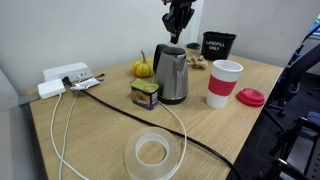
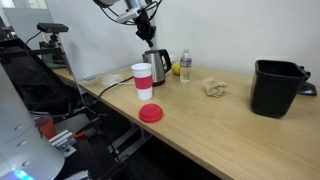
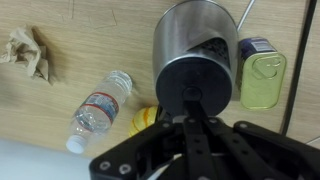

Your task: Open the kettle lid

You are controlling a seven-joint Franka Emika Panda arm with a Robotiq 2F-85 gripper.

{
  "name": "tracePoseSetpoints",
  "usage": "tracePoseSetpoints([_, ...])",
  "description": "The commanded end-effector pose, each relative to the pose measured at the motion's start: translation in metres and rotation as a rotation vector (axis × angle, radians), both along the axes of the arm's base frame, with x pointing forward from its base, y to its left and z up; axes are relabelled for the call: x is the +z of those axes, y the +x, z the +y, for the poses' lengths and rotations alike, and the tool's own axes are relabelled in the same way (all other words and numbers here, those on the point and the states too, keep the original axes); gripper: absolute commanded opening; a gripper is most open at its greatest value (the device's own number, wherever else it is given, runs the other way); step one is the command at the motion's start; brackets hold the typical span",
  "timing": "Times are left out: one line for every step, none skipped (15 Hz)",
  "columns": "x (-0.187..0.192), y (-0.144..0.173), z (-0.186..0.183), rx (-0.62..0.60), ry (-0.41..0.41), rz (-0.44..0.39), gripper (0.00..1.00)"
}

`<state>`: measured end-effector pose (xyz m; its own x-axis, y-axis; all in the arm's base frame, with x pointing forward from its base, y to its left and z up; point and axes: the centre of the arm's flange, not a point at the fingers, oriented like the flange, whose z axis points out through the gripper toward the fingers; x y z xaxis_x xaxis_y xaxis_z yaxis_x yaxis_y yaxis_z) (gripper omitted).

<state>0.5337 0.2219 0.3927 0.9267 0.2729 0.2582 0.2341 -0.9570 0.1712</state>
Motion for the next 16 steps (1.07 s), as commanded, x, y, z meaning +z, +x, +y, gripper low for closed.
tracePoseSetpoints([-0.007,0.007,0.003,-0.002,-0.006,-0.012,0.0])
tracePoseSetpoints([-0.008,0.007,0.004,0.0,-0.007,-0.009,0.0])
tracePoseSetpoints([-0.01,0.007,0.005,0.002,-0.006,-0.006,0.0])
tracePoseSetpoints([-0.012,0.006,0.006,0.003,-0.007,-0.002,0.0])
tracePoseSetpoints([-0.014,0.005,0.007,0.004,-0.008,0.002,0.0])
tracePoseSetpoints([-0.014,0.004,0.007,0.005,-0.008,0.003,0.0])
tracePoseSetpoints([-0.015,0.004,0.008,0.005,-0.011,0.002,0.0])
tracePoseSetpoints([-0.016,0.004,0.007,0.005,-0.012,0.0,0.0])
tracePoseSetpoints([-0.016,0.005,0.006,0.005,-0.017,-0.003,0.0])
tracePoseSetpoints([-0.017,0.005,0.005,0.003,-0.021,-0.004,0.0])
tracePoseSetpoints([-0.018,0.006,0.002,0.002,-0.026,-0.005,0.0])
tracePoseSetpoints([-0.019,0.007,0.0,0.001,-0.031,-0.007,0.0])
tracePoseSetpoints([-0.02,0.007,-0.001,-0.001,-0.034,-0.004,0.0])
tracePoseSetpoints([-0.021,0.007,-0.002,0.001,-0.034,-0.001,0.0])
tracePoseSetpoints([-0.023,0.006,-0.001,0.004,-0.034,0.003,0.0])
tracePoseSetpoints([-0.024,0.005,0.001,0.008,-0.035,0.006,0.0])
